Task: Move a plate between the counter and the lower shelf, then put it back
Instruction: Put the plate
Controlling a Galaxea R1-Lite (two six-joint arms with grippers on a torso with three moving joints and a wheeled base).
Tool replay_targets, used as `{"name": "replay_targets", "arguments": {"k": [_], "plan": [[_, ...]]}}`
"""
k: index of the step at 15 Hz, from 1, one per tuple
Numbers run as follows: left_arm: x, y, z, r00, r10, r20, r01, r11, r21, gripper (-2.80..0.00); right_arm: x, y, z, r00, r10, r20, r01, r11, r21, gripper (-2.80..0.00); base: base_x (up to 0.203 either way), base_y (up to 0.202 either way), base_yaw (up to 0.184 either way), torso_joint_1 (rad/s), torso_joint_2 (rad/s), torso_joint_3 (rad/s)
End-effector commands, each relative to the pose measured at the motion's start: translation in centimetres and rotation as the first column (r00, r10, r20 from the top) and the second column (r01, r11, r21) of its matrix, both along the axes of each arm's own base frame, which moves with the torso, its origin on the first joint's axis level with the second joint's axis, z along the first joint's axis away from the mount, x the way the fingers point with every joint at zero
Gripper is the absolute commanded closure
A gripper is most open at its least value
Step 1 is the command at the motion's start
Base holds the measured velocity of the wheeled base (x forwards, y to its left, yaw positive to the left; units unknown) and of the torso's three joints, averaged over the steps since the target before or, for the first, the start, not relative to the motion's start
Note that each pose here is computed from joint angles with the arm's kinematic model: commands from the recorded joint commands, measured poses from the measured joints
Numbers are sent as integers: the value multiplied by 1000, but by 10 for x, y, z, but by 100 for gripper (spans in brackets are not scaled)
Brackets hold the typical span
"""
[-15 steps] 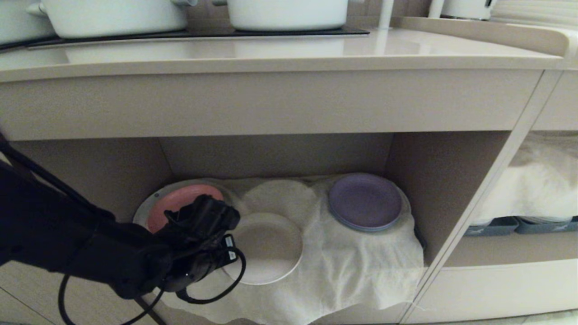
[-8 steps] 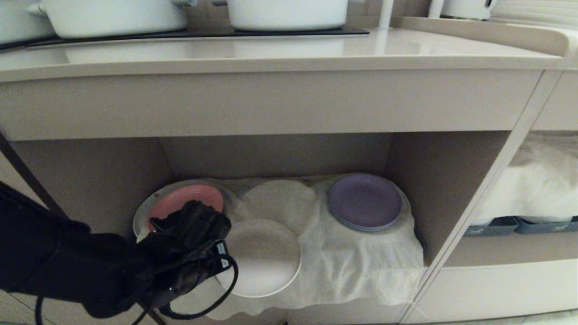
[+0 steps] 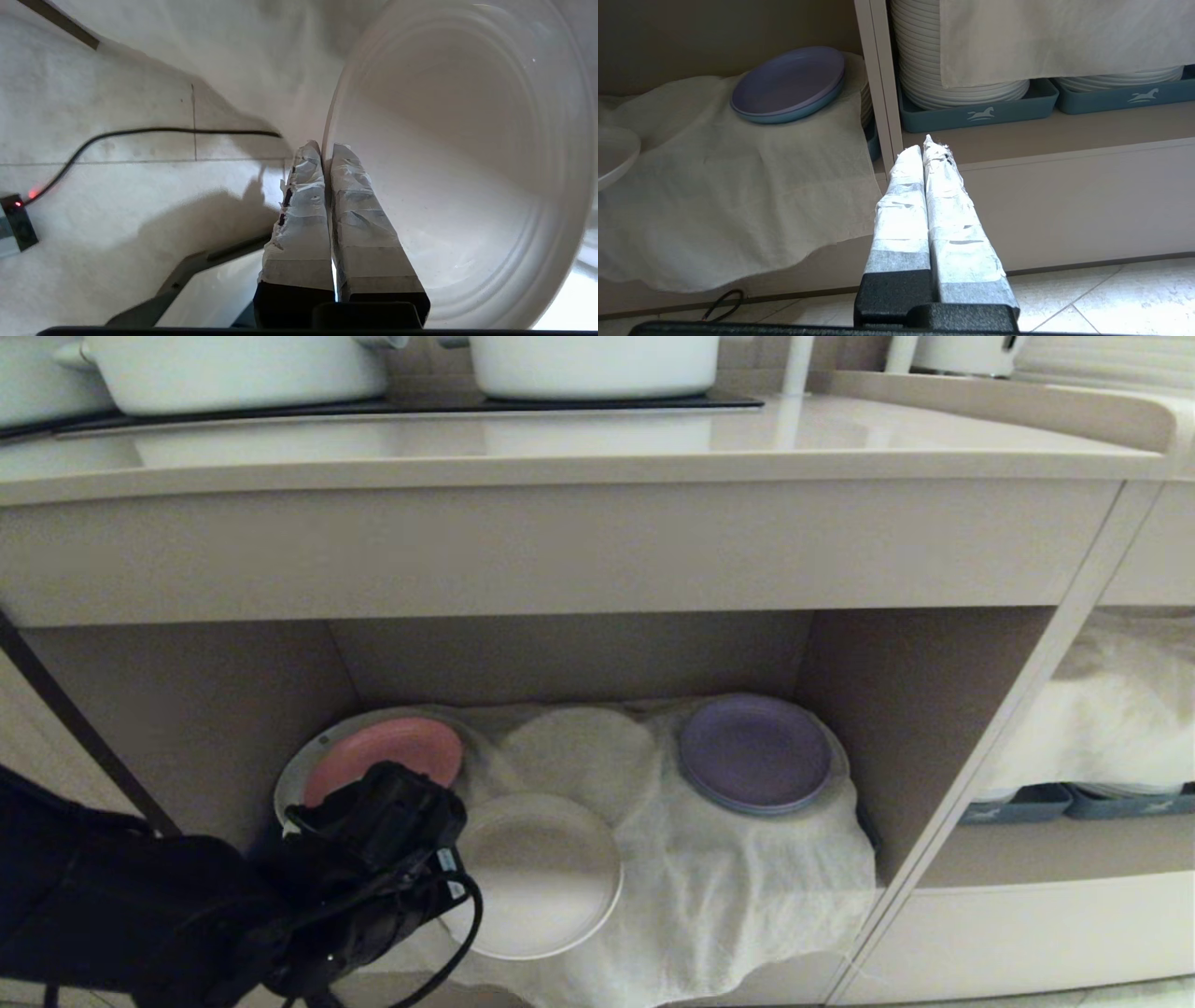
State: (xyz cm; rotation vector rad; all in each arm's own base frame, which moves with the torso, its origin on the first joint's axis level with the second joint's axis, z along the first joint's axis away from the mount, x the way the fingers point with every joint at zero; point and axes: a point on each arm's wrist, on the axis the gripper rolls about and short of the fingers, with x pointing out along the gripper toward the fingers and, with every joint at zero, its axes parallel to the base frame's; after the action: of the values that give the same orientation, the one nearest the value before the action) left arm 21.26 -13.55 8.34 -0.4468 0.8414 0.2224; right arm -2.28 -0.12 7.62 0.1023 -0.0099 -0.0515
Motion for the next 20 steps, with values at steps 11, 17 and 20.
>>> {"name": "replay_targets", "arguments": {"k": [11,17,20], "plan": [[-33,11,10,1000,22,21,-21,997,-73,0,0,0,0,1000,0,0,0,1000,1,0,0,0,0,0,0,0],[-55,27,15,999,26,40,-23,996,-84,0,0,0,0,1000,0,0,0,1000,1,0,0,0,0,0,0,0],[-61,32,15,999,26,45,-22,996,-89,0,0,0,0,1000,0,-1,0,1000,1,0,0,0,0,0,0,0]]}}
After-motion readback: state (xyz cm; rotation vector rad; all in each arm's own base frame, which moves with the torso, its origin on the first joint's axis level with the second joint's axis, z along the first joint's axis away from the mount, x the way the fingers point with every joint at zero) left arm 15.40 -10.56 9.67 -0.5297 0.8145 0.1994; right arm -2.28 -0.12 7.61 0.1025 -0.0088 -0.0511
